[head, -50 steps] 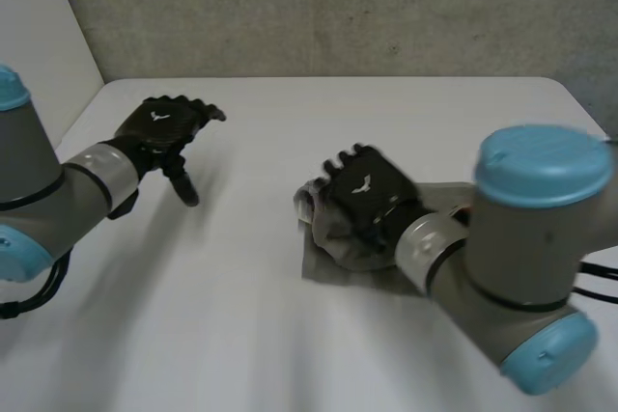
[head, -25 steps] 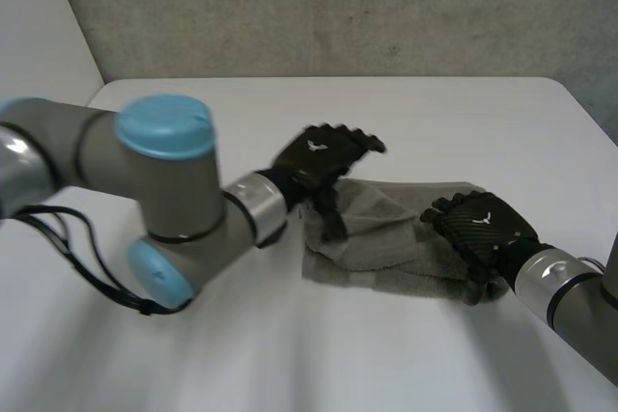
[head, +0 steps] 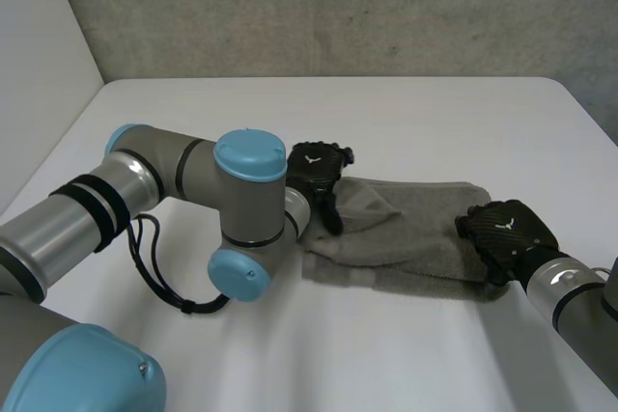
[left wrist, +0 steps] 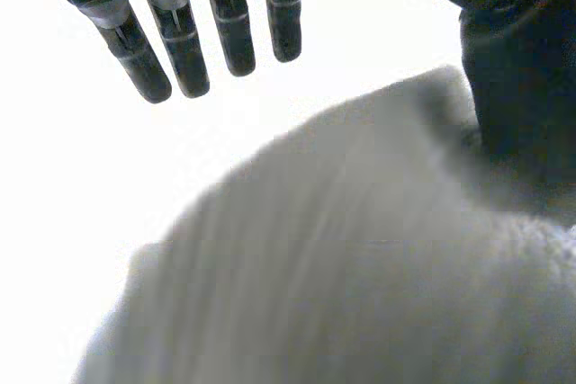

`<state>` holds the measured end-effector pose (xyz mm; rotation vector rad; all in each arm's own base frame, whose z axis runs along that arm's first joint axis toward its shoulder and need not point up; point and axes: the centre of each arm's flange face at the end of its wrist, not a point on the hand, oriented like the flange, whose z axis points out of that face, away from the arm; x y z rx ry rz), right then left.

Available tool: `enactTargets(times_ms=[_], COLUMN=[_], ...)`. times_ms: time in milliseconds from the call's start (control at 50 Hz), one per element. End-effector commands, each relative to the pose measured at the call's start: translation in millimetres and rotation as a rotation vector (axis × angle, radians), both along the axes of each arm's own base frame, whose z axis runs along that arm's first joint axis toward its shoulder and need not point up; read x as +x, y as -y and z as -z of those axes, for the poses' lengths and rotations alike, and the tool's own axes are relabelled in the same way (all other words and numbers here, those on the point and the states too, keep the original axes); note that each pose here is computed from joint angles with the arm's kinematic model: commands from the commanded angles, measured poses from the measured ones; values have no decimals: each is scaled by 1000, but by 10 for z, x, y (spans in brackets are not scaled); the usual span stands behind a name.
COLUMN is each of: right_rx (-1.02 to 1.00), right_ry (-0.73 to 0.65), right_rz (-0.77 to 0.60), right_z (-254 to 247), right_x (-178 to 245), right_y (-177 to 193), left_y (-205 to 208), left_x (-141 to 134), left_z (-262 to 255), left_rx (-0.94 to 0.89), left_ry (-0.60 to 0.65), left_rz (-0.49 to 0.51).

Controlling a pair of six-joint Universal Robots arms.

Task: Fold the towel.

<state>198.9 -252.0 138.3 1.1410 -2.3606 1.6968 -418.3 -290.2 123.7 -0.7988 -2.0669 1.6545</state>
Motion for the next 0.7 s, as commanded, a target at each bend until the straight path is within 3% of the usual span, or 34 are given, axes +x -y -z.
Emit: enactTargets(times_ms=[20, 280, 400, 540, 660, 700], right_rx=[12, -68, -201, -375, -453, -447], right_ry=[-99, -167, -186, -211, -211, -208], right_rz=[29, 54, 20, -223, -379, -531], right_z=[139, -3, -339, -639, -708, -580], right_x=[-50, -58, 53, 693, 1035, 1245], right_y=[56, 149, 215, -87, -387, -641], left_y=[-31, -311, -420, -343, -312, -315], left_x=[161, 417, 527, 735, 934, 974], left_z=[62, -83, -129, -246, -432, -480], left_rx=[39, 124, 133, 79, 68, 63], left_ry=[47, 52, 59, 54, 39, 34], left_rz=[-73, -94, -111, -236, -276, -283])
